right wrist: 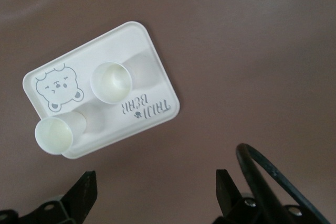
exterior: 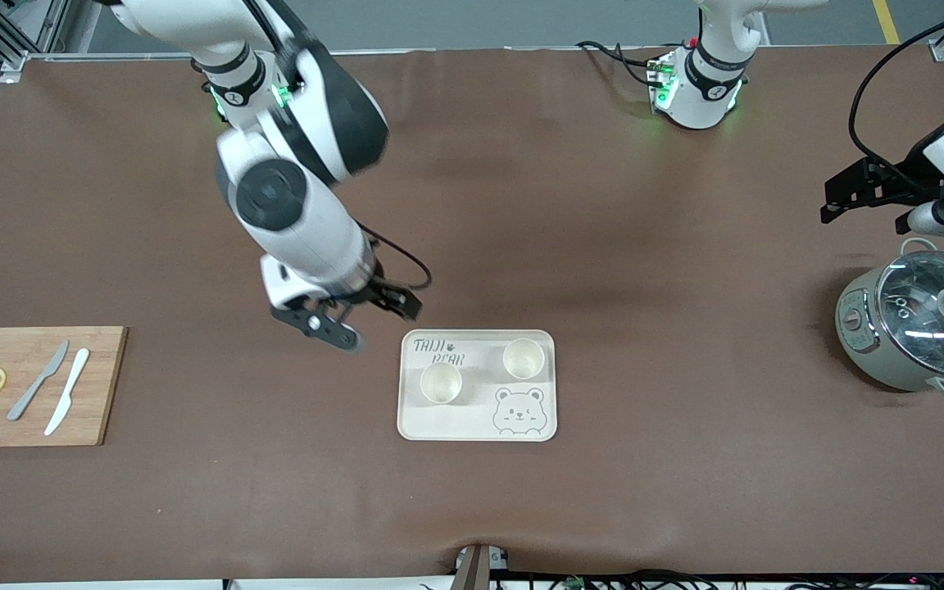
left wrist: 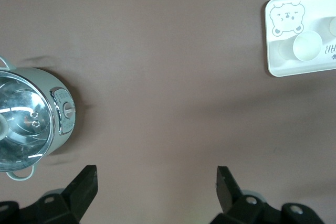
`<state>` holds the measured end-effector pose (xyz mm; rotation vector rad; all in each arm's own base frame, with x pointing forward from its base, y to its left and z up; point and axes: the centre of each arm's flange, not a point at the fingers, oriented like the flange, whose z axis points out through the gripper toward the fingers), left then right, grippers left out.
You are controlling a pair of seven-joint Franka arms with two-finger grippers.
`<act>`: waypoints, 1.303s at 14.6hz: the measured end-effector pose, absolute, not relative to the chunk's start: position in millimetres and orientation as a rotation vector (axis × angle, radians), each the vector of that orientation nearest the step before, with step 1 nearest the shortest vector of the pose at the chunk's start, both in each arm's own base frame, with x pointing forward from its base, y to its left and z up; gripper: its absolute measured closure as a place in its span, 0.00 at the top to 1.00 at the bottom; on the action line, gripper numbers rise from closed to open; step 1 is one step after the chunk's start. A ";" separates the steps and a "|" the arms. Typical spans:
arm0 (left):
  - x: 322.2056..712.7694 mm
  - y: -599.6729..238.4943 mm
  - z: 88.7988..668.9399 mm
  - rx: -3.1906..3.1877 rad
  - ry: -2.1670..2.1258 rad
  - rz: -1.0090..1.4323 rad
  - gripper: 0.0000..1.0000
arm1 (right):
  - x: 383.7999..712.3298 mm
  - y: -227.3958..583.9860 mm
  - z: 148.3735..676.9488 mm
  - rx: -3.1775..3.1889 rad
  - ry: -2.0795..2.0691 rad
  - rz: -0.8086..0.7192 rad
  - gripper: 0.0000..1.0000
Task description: Place white IKEA cup upright on tray with both arms
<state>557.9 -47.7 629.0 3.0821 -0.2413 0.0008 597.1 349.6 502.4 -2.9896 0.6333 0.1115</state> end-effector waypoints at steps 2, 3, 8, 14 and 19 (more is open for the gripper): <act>558.2 -47.3 628.7 3.082 -0.240 0.000 1.00 | 583.7 312.8 552.3 -3.007 0.605 0.139 1.00; 558.3 -47.2 628.5 3.082 -0.240 0.000 1.00 | 578.8 293.6 571.7 -3.012 0.592 0.148 1.00; 558.5 -46.5 628.3 3.082 -0.238 -0.001 1.00 | 565.6 182.1 634.5 -3.035 0.474 0.208 1.00; 558.8 -43.6 628.3 3.083 -0.230 -0.001 1.00 | 569.9 50.8 654.1 -3.026 0.297 0.205 1.00; 558.9 -43.4 628.1 3.084 -0.230 -0.001 1.00 | 580.9 -21.3 629.7 -3.096 0.188 0.169 1.00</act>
